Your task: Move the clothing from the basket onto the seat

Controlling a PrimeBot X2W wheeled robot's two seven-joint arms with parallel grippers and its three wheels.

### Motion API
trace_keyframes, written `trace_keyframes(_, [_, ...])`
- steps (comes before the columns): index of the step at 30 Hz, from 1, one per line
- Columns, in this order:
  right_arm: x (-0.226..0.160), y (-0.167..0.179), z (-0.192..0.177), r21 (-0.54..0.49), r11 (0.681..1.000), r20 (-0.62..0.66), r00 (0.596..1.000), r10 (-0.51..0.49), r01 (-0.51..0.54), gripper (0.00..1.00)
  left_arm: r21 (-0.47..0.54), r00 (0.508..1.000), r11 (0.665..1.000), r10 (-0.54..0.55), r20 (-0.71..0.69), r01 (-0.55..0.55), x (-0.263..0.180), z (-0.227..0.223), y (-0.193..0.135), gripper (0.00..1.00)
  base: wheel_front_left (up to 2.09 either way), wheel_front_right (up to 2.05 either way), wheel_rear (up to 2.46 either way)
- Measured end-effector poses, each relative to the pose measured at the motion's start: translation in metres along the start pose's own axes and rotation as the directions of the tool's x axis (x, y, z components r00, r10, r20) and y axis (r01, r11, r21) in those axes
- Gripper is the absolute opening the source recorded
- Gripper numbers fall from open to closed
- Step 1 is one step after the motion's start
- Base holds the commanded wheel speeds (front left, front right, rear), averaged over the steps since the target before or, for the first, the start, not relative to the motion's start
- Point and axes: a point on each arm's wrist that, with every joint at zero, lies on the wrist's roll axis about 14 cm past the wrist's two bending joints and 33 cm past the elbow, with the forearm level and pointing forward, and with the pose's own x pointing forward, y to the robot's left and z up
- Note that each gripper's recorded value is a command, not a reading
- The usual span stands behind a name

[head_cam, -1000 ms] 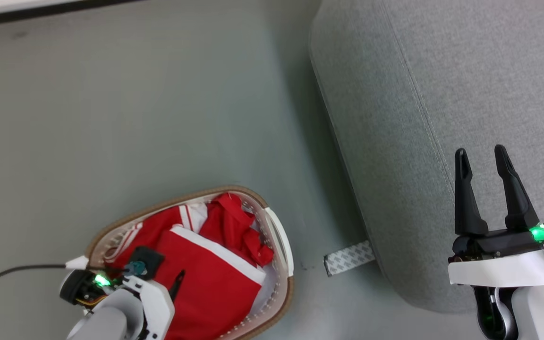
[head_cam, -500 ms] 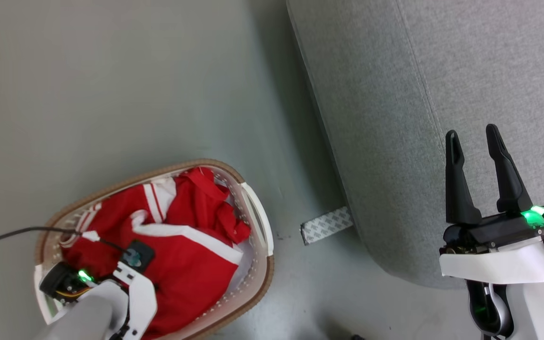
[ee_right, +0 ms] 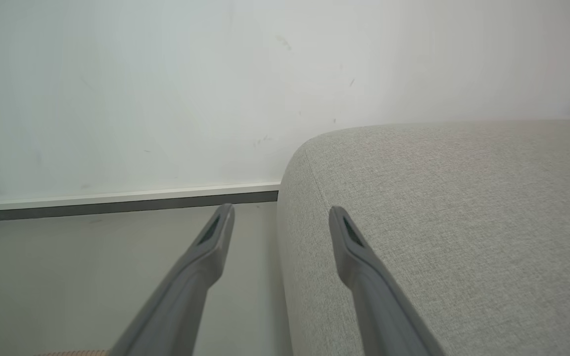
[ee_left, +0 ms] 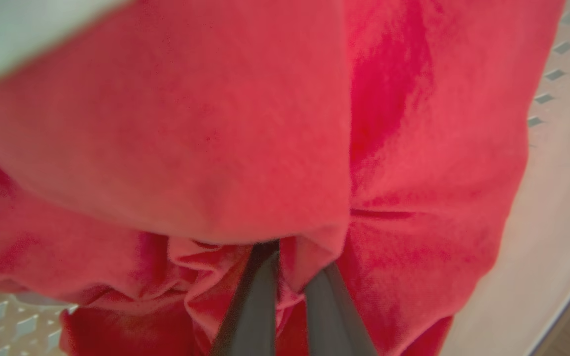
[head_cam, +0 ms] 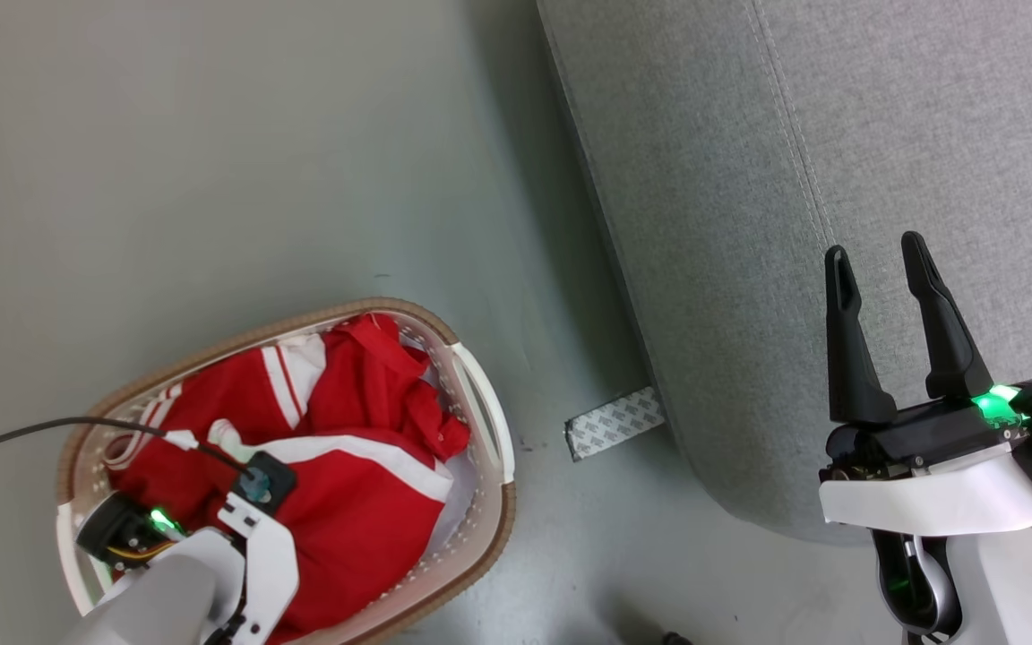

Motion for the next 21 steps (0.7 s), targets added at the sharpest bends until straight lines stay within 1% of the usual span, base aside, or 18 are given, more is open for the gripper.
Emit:
trace_keyframes(5, [0.000,0.004,0.001,-0.001,1.000,0.003,1.000,0.014,-0.014,1.00,-0.004,0.999,1.000,0.013,0.030,-0.013,-0.008,0.005,0.000,0.00,0.00,0.00,0.00])
trace_keyframes(10, [-0.001,0.007,0.008,-0.001,1.000,0.024,0.999,0.023,-0.023,1.00,-0.025,0.993,1.000,0.015,0.113,-0.013,-0.022,0.027,-0.011,0.00,0.00,0.00,0.00])
trace_keyframes(15, [-0.001,0.017,0.023,-0.023,0.998,0.065,0.996,0.058,-0.056,1.00,-0.036,0.973,0.999,0.035,0.227,-0.028,-0.047,0.059,-0.020,0.00,0.00,0.00,0.00])
trace_keyframes(21, [-0.007,0.033,0.044,-0.036,0.994,0.120,0.987,0.108,-0.105,1.00,-0.100,0.934,0.993,0.100,0.344,-0.070,-0.086,0.080,-0.026,0.00,0.00,0.00,0.00])
